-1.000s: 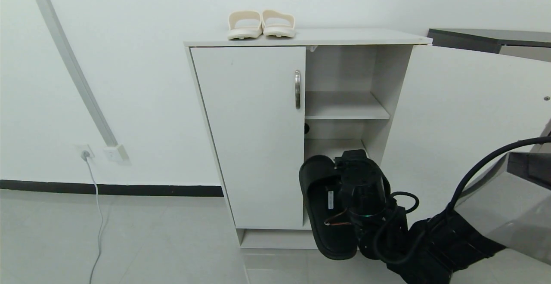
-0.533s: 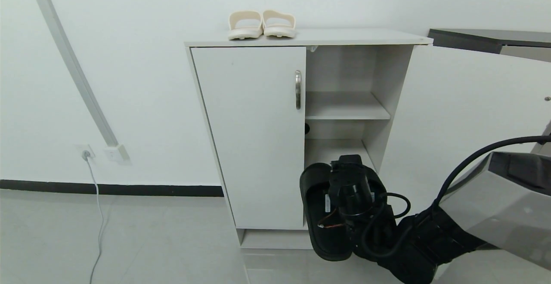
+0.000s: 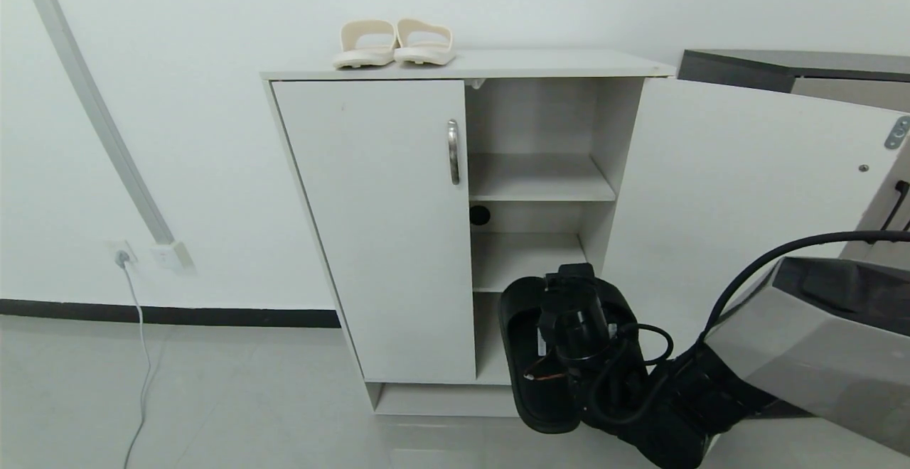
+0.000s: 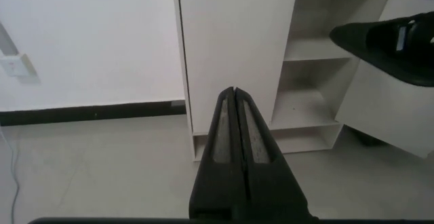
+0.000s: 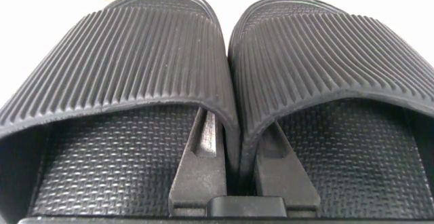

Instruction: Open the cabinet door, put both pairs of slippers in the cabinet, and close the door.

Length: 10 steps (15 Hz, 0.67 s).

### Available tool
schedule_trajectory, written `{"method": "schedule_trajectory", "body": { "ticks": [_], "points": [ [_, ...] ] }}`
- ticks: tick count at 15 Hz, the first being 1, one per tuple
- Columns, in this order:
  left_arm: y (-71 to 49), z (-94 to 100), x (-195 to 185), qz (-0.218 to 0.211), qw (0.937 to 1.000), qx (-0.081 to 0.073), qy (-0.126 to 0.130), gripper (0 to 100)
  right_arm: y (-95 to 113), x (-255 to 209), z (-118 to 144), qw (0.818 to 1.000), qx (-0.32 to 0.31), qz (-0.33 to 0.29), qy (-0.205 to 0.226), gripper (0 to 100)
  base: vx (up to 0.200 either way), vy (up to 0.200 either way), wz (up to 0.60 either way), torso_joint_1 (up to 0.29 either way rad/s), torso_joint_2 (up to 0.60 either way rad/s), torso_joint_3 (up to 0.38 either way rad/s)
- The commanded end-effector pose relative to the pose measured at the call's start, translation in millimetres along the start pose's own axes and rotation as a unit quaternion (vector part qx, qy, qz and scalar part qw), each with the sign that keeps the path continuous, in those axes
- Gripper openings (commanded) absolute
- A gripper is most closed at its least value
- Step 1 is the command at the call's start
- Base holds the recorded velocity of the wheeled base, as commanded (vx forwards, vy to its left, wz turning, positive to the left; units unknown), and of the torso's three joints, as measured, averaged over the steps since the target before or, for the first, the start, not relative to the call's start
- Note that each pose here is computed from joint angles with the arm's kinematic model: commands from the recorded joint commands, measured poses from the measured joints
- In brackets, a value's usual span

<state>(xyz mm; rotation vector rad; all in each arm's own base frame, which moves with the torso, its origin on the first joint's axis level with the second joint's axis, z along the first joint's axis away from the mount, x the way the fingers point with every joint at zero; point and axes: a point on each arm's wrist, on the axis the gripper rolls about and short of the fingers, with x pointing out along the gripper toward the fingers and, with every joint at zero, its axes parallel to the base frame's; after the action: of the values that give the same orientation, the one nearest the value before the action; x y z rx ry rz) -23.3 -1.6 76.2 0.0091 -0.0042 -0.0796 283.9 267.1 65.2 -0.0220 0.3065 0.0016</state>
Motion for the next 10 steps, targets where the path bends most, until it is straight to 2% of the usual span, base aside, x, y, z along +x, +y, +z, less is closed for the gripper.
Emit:
{"method": "schedule_trajectory", "body": {
  "ticks": [1,5,10],
  "points": [
    [0.0,0.0,0.2,0.0,1.0,0.0,0.001,0,2.0,2.8,-6.1,1.0,-0.005,0.0,0.006,0,0.0,0.0,0.0,0.0,0.0,0.0],
    [0.0,0.0,0.2,0.0,1.0,0.0,0.001,0,2.9,25.1,-21.1,1.0,0.005,-0.007,0.001,0,0.0,0.0,0.0,0.0,0.0,0.0],
    [0.0,0.0,0.2,0.0,1.0,0.0,0.001,0,3.8,26.1,-22.2,1.0,0.007,-0.001,0.001,0,0.0,0.0,0.0,0.0,0.0,0.0]
  ]
}}
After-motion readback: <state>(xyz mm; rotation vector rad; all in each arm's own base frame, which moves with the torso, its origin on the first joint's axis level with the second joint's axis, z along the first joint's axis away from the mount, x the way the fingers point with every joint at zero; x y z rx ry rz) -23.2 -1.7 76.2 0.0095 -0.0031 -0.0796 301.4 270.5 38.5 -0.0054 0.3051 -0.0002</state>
